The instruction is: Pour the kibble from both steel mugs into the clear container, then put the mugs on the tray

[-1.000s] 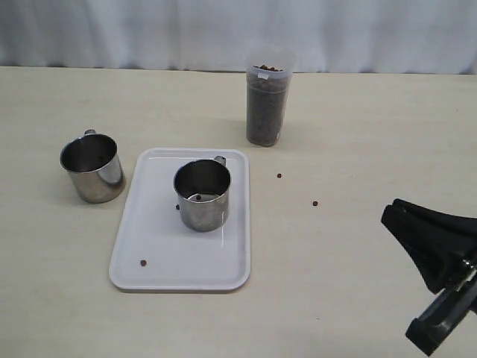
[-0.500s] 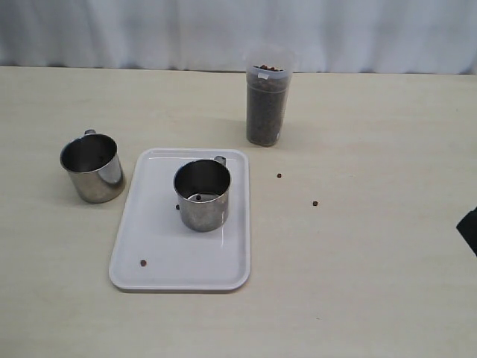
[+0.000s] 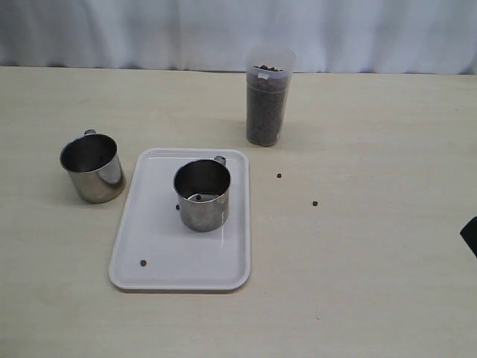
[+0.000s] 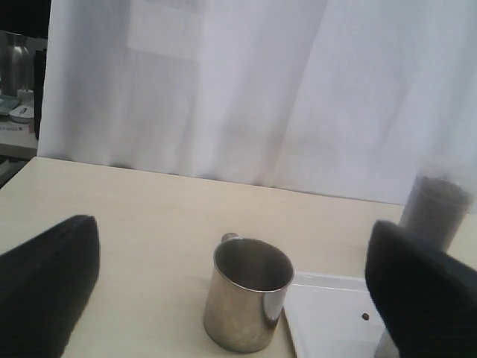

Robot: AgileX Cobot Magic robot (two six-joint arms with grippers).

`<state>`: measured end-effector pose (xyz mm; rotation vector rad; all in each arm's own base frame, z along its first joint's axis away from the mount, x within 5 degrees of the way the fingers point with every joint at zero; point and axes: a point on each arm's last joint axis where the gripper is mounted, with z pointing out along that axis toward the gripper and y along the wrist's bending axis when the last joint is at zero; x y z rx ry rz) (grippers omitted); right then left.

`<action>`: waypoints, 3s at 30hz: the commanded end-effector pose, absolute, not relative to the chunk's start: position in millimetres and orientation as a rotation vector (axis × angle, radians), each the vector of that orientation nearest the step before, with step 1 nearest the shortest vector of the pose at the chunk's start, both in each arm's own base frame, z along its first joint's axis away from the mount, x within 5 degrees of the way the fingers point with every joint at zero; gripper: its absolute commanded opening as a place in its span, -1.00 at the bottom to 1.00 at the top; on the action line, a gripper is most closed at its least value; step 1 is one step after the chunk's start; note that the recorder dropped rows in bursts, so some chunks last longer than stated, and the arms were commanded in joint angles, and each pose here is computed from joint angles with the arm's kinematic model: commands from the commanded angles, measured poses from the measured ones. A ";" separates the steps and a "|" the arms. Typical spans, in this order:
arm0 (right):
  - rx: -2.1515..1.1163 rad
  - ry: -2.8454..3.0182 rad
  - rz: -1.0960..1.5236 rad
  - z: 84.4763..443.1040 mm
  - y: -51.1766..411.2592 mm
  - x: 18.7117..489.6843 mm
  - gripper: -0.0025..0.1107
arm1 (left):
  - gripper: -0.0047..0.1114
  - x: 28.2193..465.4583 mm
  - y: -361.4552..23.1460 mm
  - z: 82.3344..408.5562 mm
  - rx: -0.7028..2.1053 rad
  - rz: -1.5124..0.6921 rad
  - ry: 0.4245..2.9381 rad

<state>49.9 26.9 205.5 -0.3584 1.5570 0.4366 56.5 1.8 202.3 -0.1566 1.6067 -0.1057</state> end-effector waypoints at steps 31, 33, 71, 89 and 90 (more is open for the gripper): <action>-0.361 1.561 0.439 204.0 27.0 49.6 -0.87 | 0.75 52.2 0.4 232.8 -0.116 -0.135 1.259; -0.361 1.561 0.439 204.0 27.0 49.6 -0.87 | 0.75 52.2 0.4 233.0 -0.116 -0.135 1.257; -0.361 1.561 0.439 204.0 27.0 49.6 -0.87 | -0.92 128.4 -3.7 150.9 0.099 -0.020 2.123; -0.361 1.561 0.439 204.0 27.0 49.6 -0.87 | -0.92 192.2 -12.1 94.6 0.384 -0.093 1.968; -0.361 1.561 0.439 204.0 27.0 49.6 -0.87 | -0.92 193.8 -11.0 90.4 0.453 -0.156 1.962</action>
